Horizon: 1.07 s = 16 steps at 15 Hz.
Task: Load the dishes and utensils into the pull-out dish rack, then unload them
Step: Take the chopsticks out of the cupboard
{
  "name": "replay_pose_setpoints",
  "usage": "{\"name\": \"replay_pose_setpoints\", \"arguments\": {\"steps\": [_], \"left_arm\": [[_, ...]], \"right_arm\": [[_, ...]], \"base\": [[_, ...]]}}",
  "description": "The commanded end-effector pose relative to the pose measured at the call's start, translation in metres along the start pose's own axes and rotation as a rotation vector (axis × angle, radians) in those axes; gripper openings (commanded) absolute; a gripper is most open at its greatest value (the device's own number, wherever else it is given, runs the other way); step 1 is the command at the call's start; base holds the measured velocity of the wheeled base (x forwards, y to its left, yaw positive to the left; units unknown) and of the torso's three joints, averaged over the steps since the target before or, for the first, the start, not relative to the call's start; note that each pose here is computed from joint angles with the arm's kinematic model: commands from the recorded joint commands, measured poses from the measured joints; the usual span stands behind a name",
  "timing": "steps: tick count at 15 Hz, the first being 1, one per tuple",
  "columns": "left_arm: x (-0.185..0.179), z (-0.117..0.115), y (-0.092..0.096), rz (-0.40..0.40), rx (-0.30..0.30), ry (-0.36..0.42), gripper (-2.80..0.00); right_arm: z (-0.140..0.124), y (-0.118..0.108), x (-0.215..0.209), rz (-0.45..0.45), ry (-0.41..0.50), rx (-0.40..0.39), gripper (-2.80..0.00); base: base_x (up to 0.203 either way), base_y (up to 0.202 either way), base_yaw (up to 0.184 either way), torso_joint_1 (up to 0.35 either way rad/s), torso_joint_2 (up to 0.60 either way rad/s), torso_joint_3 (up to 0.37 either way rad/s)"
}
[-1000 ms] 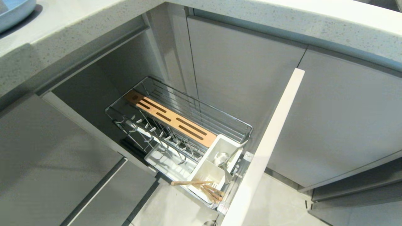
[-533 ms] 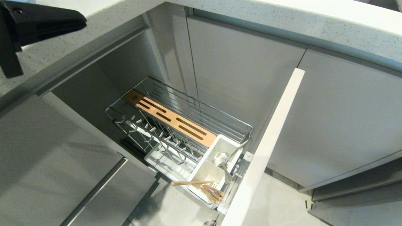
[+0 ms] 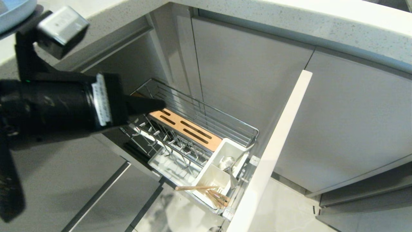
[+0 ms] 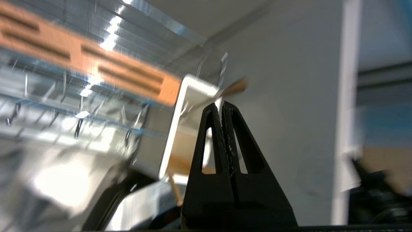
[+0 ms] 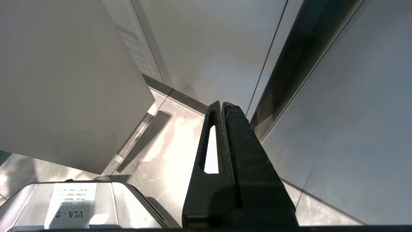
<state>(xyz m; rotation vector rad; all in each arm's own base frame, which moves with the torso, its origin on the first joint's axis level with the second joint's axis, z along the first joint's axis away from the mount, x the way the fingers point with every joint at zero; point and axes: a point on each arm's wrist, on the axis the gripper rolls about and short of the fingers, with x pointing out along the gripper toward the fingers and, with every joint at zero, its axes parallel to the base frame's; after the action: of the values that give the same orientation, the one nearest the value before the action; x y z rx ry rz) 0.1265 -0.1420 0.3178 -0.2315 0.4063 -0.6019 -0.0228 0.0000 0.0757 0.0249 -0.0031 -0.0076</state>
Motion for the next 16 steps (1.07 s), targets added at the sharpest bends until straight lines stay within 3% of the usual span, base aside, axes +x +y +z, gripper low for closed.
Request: {"name": "replay_pose_setpoints", "arguments": {"steps": [1,3,7,11,16], "left_arm": [[0.039,-0.029,-0.015,0.117,0.079,0.128,-2.8],[0.047,-0.044,-0.014,0.186,0.112,0.223,-2.8],[0.042,-0.058,-0.006,0.264,0.038,0.36,-2.8],[0.023,-0.055,-0.002,0.286,-0.042,0.364,-2.8],[0.013,-0.062,-0.005,0.27,-0.042,0.398,-2.8]], "right_arm": [[0.0,0.0,0.0,0.0,-0.003,0.0,-2.8],[0.0,0.0,0.0,0.0,-0.003,0.0,-2.8],[0.0,0.0,0.0,0.0,-0.003,0.0,-2.8],[0.0,0.0,0.0,0.0,-0.003,0.0,-2.8],[-0.001,0.0,0.0,0.0,-0.002,0.0,-2.8]], "base": [[0.0,0.0,0.0,0.0,0.0,0.0],[0.0,0.0,0.0,0.0,0.0,0.0],[0.0,0.0,0.0,0.0,0.0,0.0],[0.0,0.0,0.0,0.0,0.0,0.0],[0.0,0.0,0.0,0.0,0.0,0.0]]}}
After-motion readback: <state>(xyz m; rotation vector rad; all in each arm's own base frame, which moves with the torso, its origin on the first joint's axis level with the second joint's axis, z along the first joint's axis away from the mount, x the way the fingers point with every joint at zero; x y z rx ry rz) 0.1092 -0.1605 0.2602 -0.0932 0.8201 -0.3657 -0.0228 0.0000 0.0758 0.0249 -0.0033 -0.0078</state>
